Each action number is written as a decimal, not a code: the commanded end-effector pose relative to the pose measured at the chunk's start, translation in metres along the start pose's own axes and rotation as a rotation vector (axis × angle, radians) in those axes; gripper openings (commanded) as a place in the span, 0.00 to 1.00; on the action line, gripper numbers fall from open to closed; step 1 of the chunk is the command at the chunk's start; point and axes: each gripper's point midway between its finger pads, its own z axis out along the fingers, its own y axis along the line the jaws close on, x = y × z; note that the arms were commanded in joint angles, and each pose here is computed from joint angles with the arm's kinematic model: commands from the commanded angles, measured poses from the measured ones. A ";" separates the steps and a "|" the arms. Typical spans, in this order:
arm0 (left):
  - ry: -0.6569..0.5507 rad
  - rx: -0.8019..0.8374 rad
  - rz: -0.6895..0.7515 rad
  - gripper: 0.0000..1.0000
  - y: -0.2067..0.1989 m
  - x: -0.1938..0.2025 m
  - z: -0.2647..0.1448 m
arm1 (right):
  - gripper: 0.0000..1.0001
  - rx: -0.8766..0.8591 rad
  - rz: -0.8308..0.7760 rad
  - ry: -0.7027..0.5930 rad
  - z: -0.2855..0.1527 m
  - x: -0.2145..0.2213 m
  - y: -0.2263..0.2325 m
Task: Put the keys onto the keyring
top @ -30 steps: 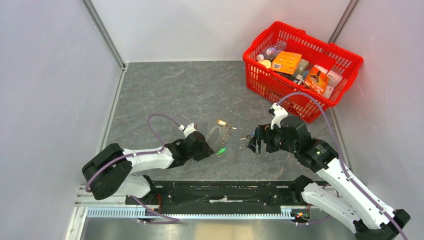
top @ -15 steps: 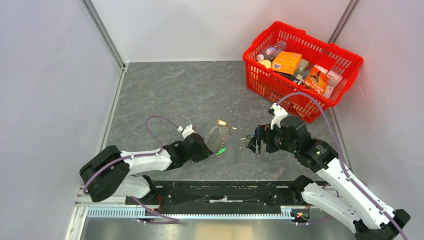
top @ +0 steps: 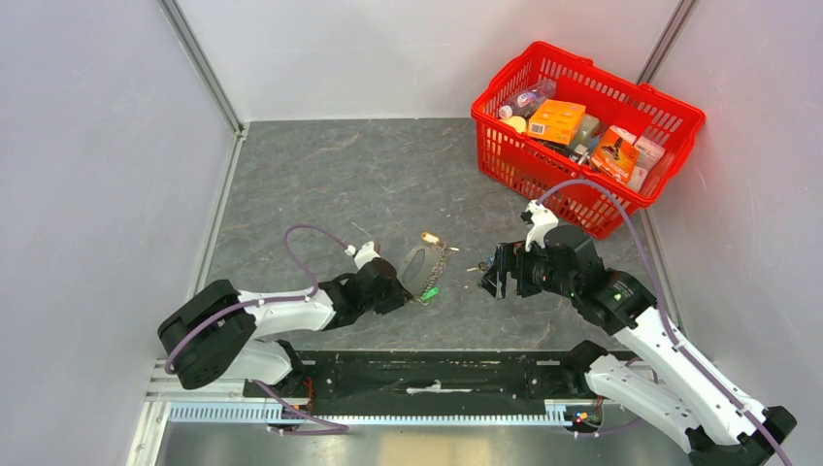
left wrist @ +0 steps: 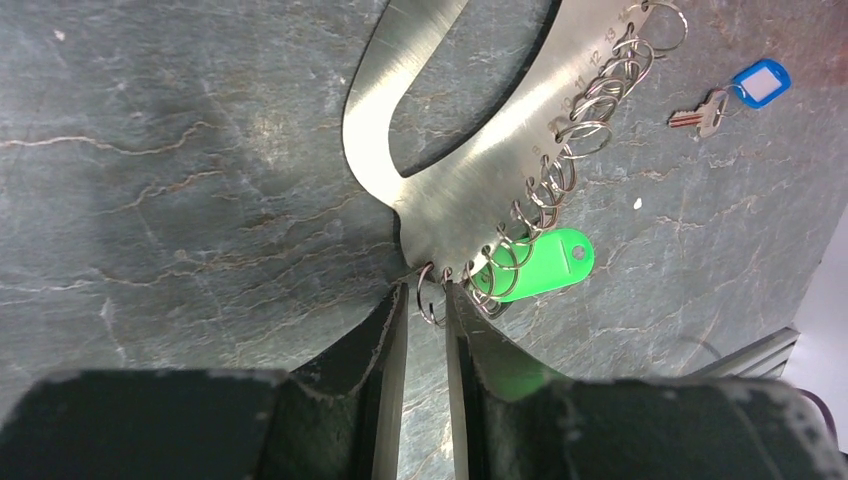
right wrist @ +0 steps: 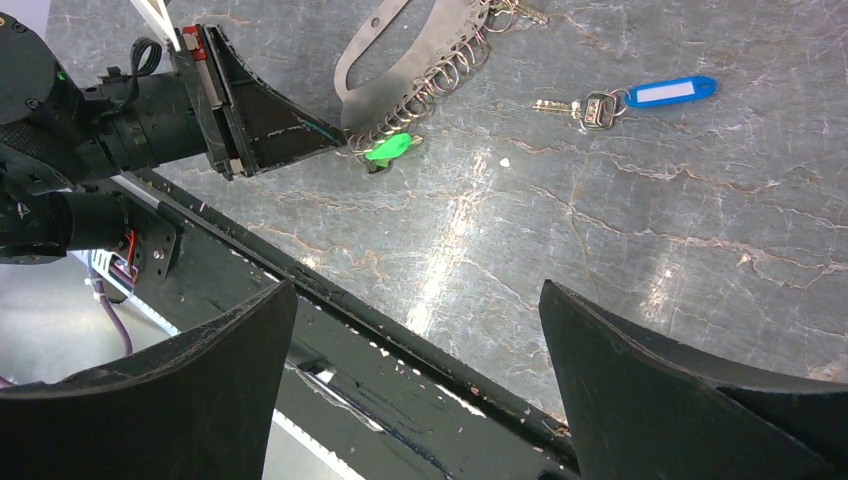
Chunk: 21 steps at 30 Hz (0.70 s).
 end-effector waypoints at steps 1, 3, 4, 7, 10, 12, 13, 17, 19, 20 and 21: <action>-0.026 0.006 -0.023 0.27 -0.008 -0.005 0.006 | 0.99 -0.022 -0.006 -0.015 -0.002 -0.002 0.004; -0.024 0.005 -0.022 0.27 -0.009 -0.005 0.007 | 0.99 -0.022 -0.007 -0.018 -0.003 -0.002 0.004; -0.023 0.006 -0.021 0.27 -0.010 -0.005 0.008 | 0.99 -0.020 -0.008 -0.017 -0.003 -0.001 0.003; -0.021 0.006 -0.021 0.26 -0.010 -0.005 0.008 | 0.99 -0.018 -0.008 -0.014 -0.003 0.000 0.003; -0.025 0.009 -0.020 0.23 -0.010 -0.005 0.007 | 0.99 -0.017 -0.008 -0.018 -0.004 0.000 0.002; -0.027 0.013 -0.020 0.22 -0.010 -0.006 0.004 | 0.99 -0.016 -0.007 -0.019 -0.004 0.000 0.002; -0.028 0.015 -0.017 0.22 -0.010 -0.007 0.003 | 0.99 -0.016 -0.006 -0.017 -0.004 0.000 0.002; -0.025 0.030 0.022 0.18 -0.019 -0.010 -0.006 | 0.99 -0.015 -0.006 -0.014 -0.003 0.000 0.002; -0.023 0.041 0.050 0.15 -0.024 -0.013 -0.011 | 0.99 -0.016 -0.005 -0.016 -0.003 0.000 0.003; -0.024 0.047 0.061 0.13 -0.026 -0.014 -0.014 | 0.99 -0.018 -0.006 -0.018 -0.003 0.000 0.003; -0.021 0.039 0.072 0.06 -0.024 -0.014 -0.017 | 0.99 -0.017 -0.006 -0.020 -0.004 -0.001 0.003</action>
